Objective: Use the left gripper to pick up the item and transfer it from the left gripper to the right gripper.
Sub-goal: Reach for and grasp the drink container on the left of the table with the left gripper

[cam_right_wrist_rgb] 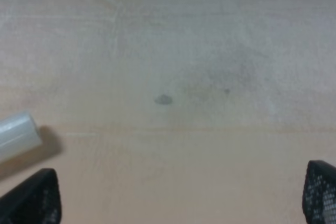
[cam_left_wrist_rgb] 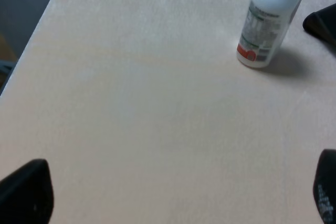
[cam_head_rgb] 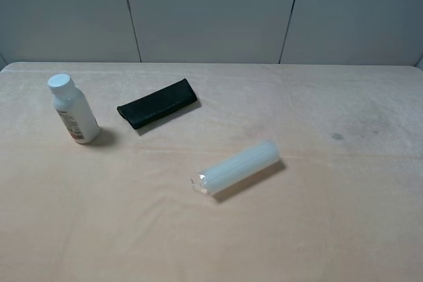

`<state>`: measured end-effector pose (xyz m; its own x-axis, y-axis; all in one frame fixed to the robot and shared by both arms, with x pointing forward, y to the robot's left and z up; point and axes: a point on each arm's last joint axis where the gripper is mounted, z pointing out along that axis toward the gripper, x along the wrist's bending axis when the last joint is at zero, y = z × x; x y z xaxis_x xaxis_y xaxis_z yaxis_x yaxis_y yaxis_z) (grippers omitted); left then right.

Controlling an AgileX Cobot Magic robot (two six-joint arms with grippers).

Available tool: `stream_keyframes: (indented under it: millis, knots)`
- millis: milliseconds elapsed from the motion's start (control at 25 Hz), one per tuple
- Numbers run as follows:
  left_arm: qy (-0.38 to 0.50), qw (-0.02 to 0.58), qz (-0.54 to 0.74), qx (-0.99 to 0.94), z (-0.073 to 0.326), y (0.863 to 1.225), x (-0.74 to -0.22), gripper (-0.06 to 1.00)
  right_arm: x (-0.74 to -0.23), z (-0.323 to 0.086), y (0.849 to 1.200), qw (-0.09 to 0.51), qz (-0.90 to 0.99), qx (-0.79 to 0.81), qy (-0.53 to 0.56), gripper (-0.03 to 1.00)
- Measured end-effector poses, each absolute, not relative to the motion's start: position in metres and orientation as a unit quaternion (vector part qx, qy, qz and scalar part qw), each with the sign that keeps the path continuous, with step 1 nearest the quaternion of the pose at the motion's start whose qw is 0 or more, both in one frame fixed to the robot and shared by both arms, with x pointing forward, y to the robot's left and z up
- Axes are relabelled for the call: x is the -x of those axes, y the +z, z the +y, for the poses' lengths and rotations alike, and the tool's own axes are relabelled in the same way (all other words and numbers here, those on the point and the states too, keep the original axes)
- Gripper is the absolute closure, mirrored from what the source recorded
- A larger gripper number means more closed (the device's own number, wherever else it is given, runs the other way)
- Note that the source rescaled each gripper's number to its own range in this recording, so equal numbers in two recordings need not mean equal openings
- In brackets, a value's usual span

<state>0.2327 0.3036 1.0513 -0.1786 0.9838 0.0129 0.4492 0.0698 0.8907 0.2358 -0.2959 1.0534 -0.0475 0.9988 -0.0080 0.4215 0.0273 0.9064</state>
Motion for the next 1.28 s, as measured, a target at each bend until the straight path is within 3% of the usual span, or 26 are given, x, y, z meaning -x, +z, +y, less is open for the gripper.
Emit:
stream_keyframes:
  millis: [240,480,800,1280]
  knots:
    - [0.417,0.333,0.648,-0.544,0.304,1.070,-0.225,-0.04,-0.236,-0.296,1.053,0.373,0.612,-0.580,0.387,-0.03]
    - [0.385,0.286,0.663,-0.575,0.308,1.114,-0.247,-0.04,-0.236,-0.296,1.053,0.373,0.612,-0.580,0.387,-0.03]
    - [0.273,0.279,0.659,-0.643,0.303,1.145,-0.331,-0.05,-0.236,-0.296,1.053,0.373,0.612,-0.580,0.387,-0.03]
    - [0.177,0.171,0.657,-0.713,0.263,1.125,-0.481,-0.05,-0.236,-0.296,1.053,0.373,0.612,-0.580,0.387,-0.03]
